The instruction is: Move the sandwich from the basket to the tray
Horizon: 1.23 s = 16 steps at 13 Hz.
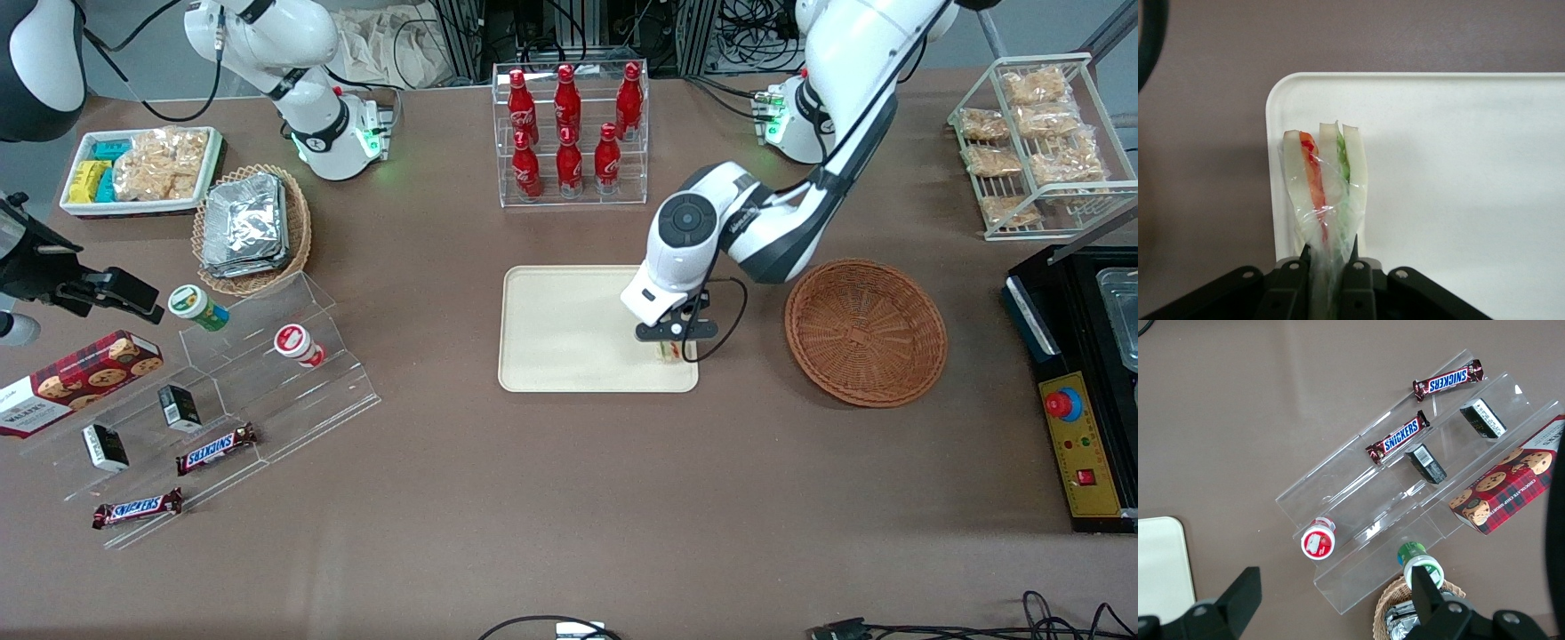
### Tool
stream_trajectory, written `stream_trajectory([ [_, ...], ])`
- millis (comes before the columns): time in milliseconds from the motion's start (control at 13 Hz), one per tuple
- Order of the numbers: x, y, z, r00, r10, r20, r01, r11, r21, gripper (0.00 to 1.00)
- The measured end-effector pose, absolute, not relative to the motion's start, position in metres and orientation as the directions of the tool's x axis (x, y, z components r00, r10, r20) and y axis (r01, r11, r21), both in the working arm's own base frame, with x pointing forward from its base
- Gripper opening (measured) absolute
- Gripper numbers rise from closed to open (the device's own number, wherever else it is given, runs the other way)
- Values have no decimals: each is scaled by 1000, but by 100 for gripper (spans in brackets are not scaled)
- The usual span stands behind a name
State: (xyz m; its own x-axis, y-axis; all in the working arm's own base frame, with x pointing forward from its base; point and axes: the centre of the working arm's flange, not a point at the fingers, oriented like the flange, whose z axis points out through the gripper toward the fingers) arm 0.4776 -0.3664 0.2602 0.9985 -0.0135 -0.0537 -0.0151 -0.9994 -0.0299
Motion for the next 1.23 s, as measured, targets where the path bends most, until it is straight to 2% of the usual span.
stream_trajectory([
  [231, 483, -358, 231, 999, -10, -51, -11, -1000, -10, 18],
  [615, 482, -359, 228, 999, -12, -53, -13, -1000, -6, 18],
  [769, 482, -359, 228, 999, -12, -52, -13, -1000, -6, 31],
  [1077, 484, -358, 235, 999, -10, -47, -11, -1000, -15, 71],
  [1231, 489, -355, 254, 999, -4, -40, -5, -999, -41, 93],
])
